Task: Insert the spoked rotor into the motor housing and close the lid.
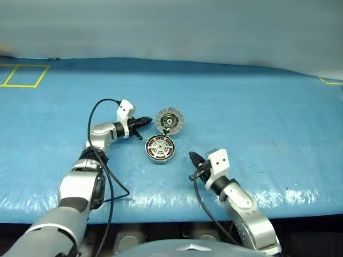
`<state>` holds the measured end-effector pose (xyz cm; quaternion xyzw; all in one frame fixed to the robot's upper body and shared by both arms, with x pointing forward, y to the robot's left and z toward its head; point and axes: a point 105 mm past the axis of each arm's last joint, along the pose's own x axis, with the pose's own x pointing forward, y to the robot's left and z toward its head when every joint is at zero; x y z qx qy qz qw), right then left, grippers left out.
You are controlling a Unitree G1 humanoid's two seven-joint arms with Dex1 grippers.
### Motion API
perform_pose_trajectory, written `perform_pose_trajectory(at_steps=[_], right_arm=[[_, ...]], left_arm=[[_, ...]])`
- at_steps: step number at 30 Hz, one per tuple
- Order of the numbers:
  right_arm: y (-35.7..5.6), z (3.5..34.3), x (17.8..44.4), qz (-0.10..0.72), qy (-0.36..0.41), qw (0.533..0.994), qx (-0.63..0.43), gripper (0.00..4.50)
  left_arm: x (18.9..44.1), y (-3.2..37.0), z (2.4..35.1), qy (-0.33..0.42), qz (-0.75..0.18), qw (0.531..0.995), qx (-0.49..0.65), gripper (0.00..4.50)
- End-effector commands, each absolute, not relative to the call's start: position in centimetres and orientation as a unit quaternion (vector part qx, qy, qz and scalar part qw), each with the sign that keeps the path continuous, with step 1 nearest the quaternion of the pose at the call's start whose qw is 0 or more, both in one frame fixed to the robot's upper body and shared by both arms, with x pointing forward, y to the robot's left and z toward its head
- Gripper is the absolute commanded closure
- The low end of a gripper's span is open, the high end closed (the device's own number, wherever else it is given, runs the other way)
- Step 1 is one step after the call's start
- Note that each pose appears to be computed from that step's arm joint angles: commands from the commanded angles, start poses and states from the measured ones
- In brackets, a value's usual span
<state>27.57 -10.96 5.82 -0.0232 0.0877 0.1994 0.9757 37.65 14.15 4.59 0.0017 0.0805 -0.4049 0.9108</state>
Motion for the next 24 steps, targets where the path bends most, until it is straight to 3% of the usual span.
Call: perform_pose_trajectory(at_steps=[1,5,13,18,24], right_arm=[[-12.0,7.3,29.9,0.174,0.08,0.981,-0.025,4.5],[-11.9,8.2,33.3,0.171,0.091,0.981,-0.032,4.5],[-10.1,8.3,38.7,0.226,0.128,0.963,-0.077,4.5],[-9.2,7.9,40.6,0.279,0.147,0.948,-0.029,4.5],[-7.4,9.5,41.2,0.368,0.14,0.911,0.124,4.5]], left_arm=[[36.1,14.2,6.8,-0.001,-0.378,0.926,0.017,4.47],[32.4,14.2,7.7,-0.057,-0.341,0.938,0.015,4.47],[25.0,13.0,7.7,-0.084,-0.331,0.94,0.0,4.47],[21.8,11.5,7.1,-0.094,-0.362,0.927,-0.01,4.47],[20.9,10.1,5.9,-0.088,-0.373,0.924,-0.005,4.47]])
